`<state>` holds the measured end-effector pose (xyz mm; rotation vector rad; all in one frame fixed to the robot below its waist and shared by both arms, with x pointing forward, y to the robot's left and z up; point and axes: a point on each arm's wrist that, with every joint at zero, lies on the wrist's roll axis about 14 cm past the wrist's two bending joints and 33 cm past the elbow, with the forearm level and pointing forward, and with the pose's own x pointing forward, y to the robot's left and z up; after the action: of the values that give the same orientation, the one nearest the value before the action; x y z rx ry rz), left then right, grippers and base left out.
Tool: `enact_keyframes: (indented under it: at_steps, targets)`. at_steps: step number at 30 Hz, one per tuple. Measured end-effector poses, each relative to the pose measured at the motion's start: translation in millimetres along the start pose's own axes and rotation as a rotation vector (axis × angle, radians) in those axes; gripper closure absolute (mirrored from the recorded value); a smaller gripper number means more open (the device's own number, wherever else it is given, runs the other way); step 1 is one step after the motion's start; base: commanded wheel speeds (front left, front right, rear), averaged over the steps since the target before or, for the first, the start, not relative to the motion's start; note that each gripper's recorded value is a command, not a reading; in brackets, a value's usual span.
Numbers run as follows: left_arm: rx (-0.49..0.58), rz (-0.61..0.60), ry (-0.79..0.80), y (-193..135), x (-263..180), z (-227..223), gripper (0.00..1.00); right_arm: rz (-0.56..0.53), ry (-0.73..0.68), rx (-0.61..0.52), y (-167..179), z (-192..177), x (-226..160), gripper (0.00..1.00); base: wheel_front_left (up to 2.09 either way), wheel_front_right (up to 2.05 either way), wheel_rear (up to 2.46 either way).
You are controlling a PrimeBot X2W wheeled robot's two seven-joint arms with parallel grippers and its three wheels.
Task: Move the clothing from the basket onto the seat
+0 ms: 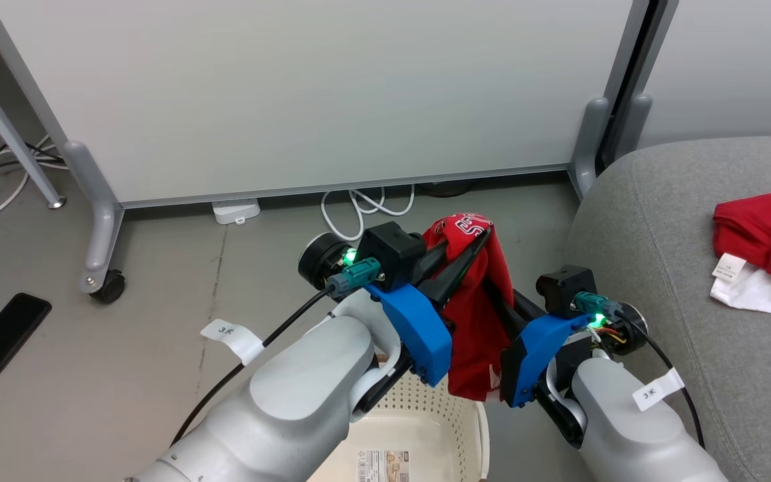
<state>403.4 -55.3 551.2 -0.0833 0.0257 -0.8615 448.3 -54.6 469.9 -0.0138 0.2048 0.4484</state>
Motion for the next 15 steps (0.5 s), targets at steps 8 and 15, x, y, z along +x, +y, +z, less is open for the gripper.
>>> enact_keyframes:
  at_steps: [8, 15]
  targets:
    - [0.009, -0.004, -0.008, -2.8, 0.6, 3.2, 1.00, -0.011, -0.014, 0.028, -2.0, 2.4, -3.2, 1.00, 0.00, 0.00, 0.00]
    - [0.008, -0.004, -0.011, -4.3, 0.3, 3.1, 0.00, -0.010, -0.017, 0.039, -1.3, 2.8, -4.1, 1.00, 0.00, 0.00, 0.00]
